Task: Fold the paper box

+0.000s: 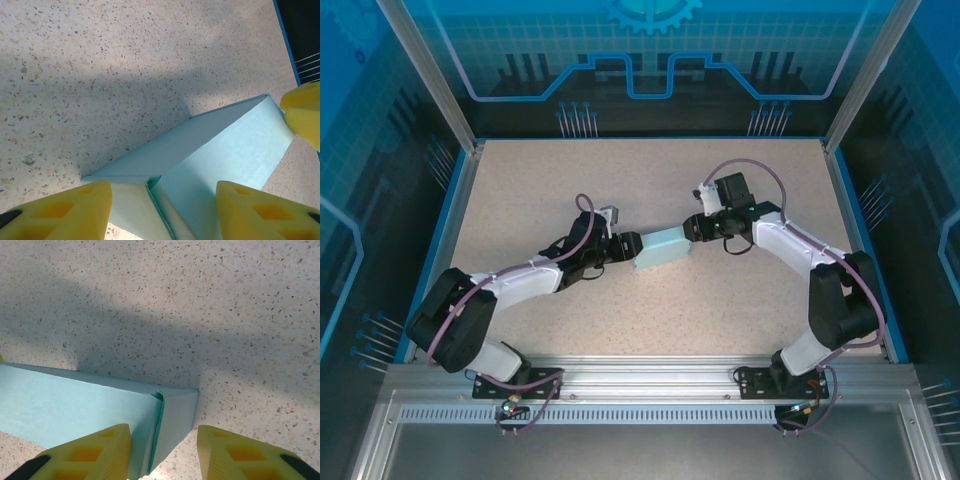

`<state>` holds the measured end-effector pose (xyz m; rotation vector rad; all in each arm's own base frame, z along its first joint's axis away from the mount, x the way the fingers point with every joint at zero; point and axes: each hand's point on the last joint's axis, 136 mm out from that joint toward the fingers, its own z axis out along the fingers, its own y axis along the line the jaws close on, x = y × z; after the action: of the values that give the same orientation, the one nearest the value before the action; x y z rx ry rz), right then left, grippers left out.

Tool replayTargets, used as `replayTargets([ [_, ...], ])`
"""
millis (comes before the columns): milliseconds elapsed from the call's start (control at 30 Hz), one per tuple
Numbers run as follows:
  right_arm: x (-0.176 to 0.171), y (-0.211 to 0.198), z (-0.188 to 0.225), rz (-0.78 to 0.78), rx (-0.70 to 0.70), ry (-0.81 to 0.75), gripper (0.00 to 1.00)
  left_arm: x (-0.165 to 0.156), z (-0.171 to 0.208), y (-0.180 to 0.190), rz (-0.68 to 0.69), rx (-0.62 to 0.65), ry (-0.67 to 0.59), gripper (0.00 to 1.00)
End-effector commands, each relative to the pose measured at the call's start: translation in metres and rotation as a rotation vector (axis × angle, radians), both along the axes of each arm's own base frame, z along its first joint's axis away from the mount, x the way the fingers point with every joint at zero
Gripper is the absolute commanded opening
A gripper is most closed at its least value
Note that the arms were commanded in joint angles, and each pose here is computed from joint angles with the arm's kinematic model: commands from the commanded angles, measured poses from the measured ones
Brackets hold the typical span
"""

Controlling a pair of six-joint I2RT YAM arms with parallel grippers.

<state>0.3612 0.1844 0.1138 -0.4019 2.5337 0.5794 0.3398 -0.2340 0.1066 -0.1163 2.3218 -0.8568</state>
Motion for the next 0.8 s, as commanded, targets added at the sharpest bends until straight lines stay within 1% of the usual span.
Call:
replayTargets([
  [0,-0.033,-0.015,-0.042,-0.021,-0.053,0.164,0.39,-0.027,-0.055,0.019,0.025,0.104,0.154,0.57],
  [267,-0.044,-0.016,-0.061,-0.031,-0.042,0.203,0.37,-0.032,-0.066,0.021,0.044,0.081,0.186,0.45],
  [433,-0.040,-0.015,-0.057,-0.036,-0.031,0.188,0.36,-0.029,-0.073,0.019,0.061,0.062,0.187,0.39],
  [633,-0.017,-0.004,-0.034,-0.050,0.033,0.119,0.35,0.005,-0.058,0.012,0.057,0.057,0.126,0.36],
  [767,-0.008,-0.001,-0.026,-0.060,0.065,0.101,0.35,0.026,-0.042,0.009,0.055,0.053,0.085,0.37],
])
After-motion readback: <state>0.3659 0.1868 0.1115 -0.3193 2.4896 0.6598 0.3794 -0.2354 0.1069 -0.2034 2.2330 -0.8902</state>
